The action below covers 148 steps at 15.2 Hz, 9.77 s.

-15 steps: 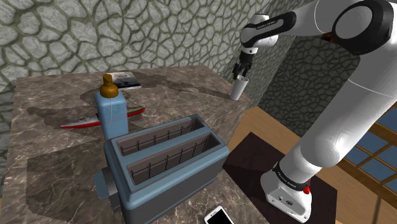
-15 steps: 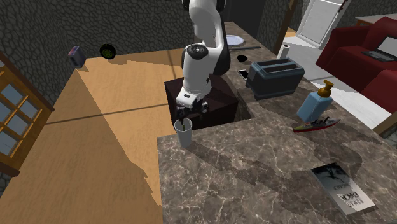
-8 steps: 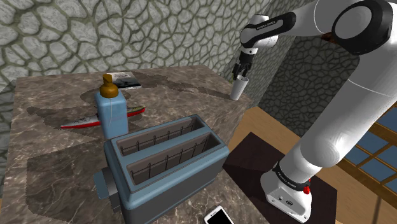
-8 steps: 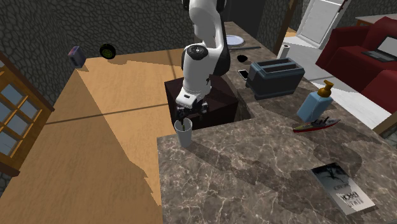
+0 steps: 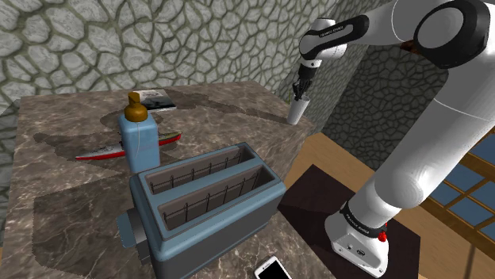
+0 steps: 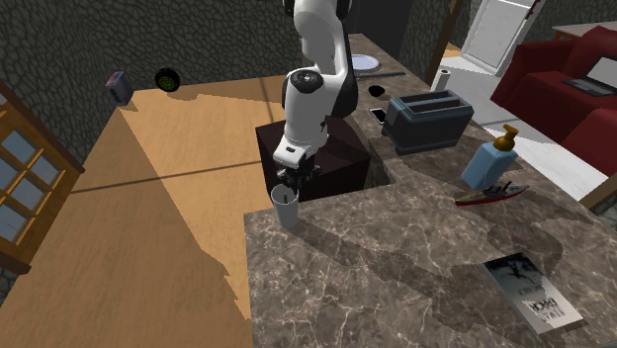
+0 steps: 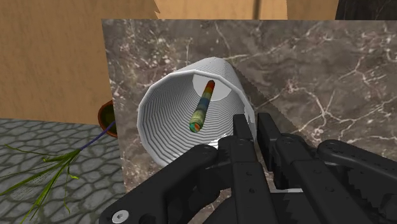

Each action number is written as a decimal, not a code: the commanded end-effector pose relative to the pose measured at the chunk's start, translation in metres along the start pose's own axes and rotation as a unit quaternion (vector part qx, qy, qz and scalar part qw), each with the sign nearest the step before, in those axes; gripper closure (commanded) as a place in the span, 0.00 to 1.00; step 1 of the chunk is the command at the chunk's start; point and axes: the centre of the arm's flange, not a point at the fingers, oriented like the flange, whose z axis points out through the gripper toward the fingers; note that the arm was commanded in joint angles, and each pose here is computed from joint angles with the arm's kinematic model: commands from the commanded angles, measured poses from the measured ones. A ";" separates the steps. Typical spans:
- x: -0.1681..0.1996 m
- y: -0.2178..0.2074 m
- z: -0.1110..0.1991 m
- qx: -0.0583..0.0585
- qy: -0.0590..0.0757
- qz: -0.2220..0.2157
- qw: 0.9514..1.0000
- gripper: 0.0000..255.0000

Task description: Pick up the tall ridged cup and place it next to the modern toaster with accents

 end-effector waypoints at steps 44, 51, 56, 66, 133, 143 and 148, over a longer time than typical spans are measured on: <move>-0.005 0.019 -0.221 0.000 0.000 0.000 1.000 1.00; -0.005 0.022 -0.257 0.000 0.000 0.000 1.000 1.00; -0.014 0.013 -0.275 0.000 0.000 0.000 1.000 1.00; -0.097 -0.090 -0.282 0.000 0.000 0.000 1.000 1.00; -0.405 -0.492 -0.151 0.000 0.000 0.000 1.000 1.00; -0.404 -0.496 -0.098 0.000 0.000 0.000 1.000 1.00; -0.403 -0.498 -0.072 0.000 0.000 0.000 1.000 1.00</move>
